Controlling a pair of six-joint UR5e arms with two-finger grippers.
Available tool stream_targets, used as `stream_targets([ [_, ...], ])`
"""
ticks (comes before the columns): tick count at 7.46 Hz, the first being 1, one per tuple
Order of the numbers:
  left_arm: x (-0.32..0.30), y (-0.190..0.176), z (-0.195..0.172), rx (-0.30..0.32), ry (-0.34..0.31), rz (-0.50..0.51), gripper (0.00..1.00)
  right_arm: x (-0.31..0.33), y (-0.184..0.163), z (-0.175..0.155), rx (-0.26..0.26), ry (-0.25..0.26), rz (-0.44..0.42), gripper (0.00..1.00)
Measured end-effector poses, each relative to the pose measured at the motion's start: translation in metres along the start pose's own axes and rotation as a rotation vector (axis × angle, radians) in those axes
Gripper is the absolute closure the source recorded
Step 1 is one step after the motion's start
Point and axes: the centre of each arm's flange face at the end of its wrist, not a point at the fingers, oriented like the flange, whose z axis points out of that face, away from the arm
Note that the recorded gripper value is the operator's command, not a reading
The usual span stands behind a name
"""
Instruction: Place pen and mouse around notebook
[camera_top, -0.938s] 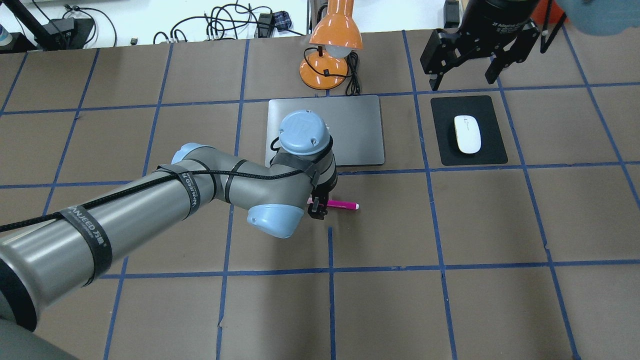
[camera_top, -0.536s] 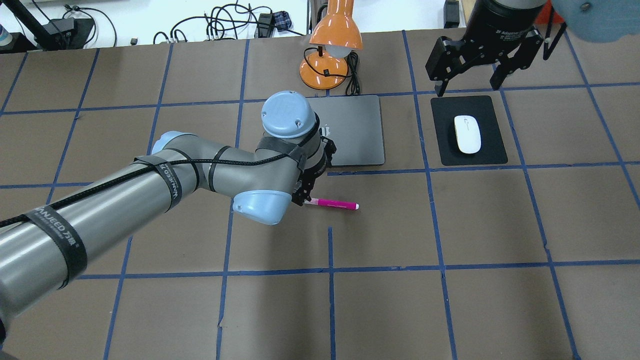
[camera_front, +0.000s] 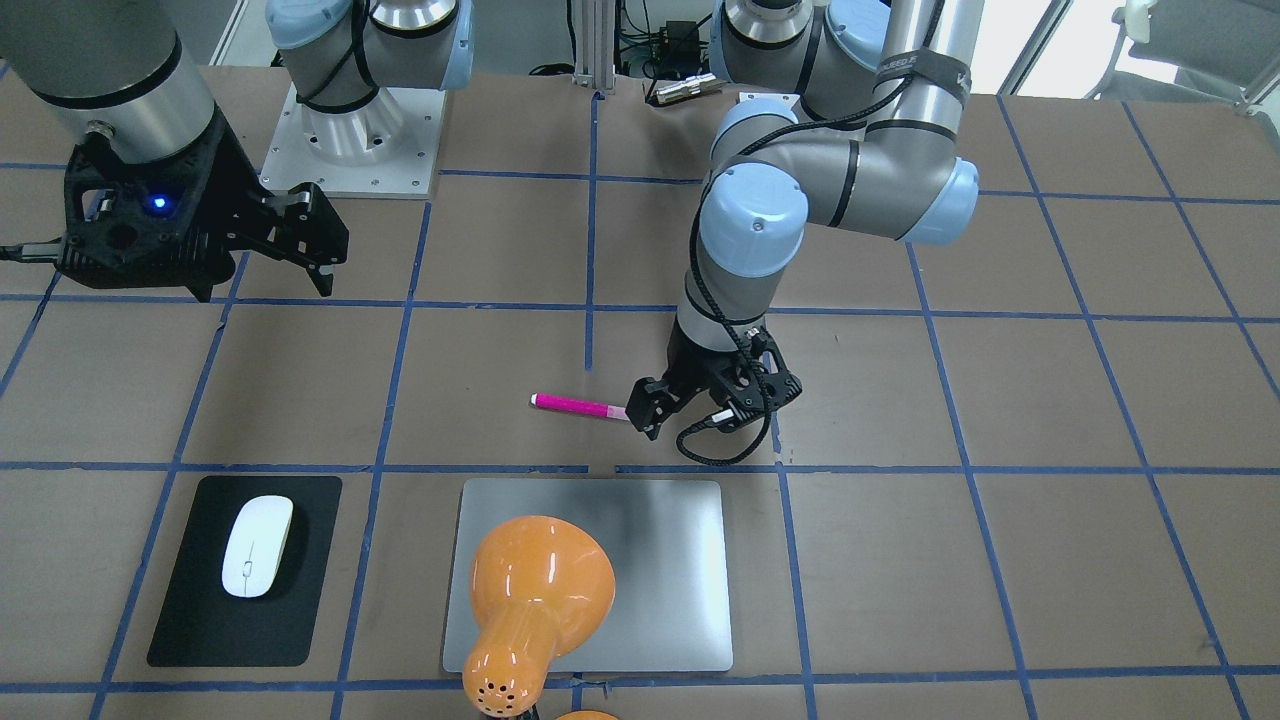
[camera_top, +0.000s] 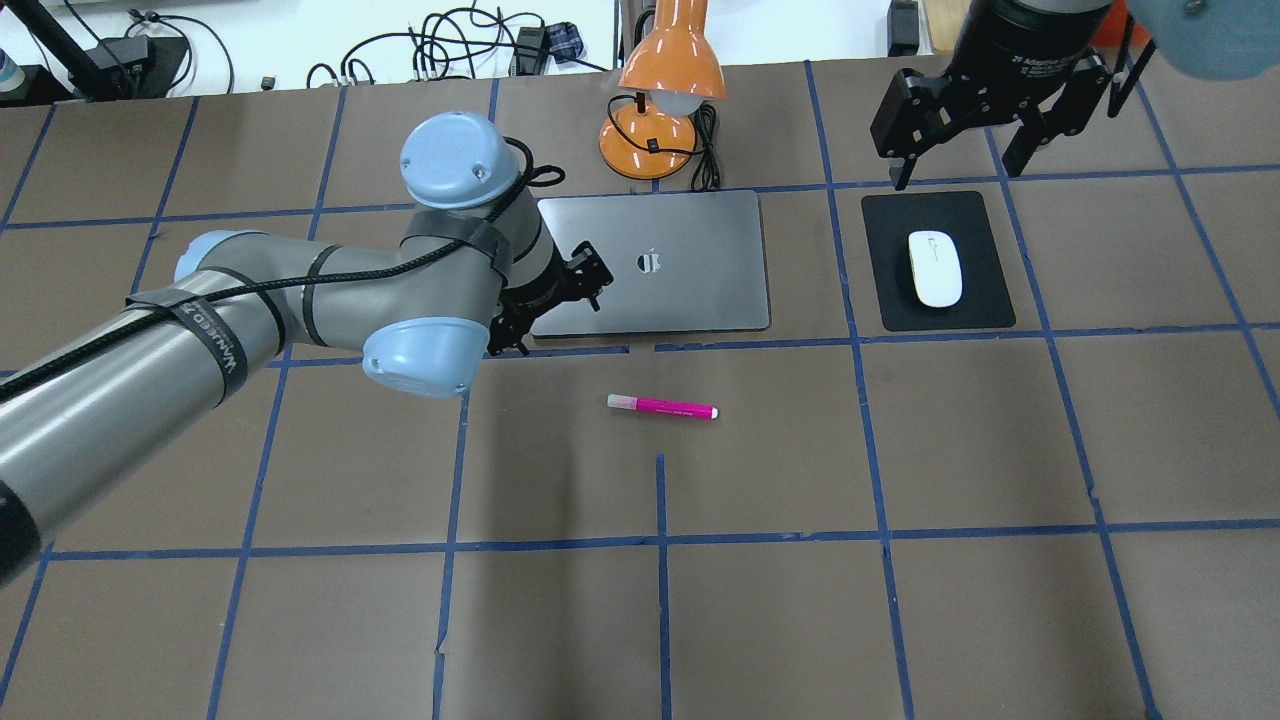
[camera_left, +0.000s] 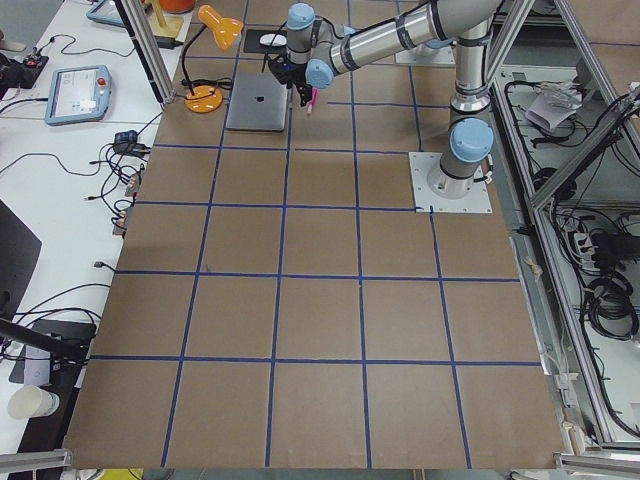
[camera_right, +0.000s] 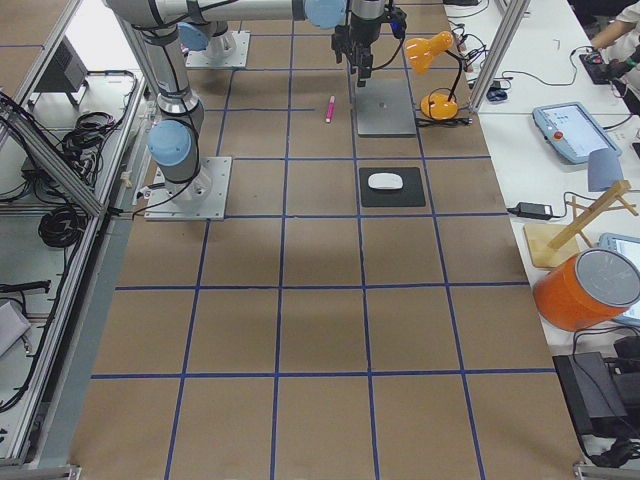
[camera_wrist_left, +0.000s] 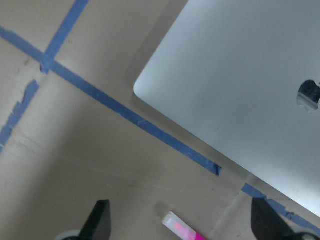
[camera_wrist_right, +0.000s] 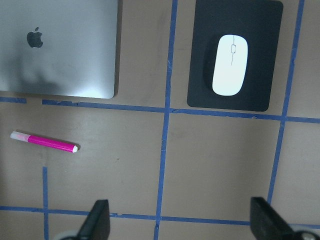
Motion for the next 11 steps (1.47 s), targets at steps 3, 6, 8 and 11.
stream_targets([
  [3, -0.044, -0.028, -0.04, -0.052, -0.033, 0.213, 0.0, -0.008, 0.003, -0.003, 0.003, -0.001, 0.082, 0.0],
  [6, -0.077, -0.047, -0.108, -0.11, -0.067, 0.291, 0.0, -0.012, 0.003, -0.002, 0.0, -0.002, 0.083, 0.0],
  [8, -0.099, -0.047, -0.145, -0.087, -0.109, 0.377, 0.0, -0.012, 0.003, 0.0, -0.003, -0.001, 0.078, 0.0],
  [11, -0.137, -0.046, -0.182, -0.083, -0.158, 0.467, 0.0, -0.012, 0.002, 0.002, -0.006, 0.0, 0.076, 0.0],
])
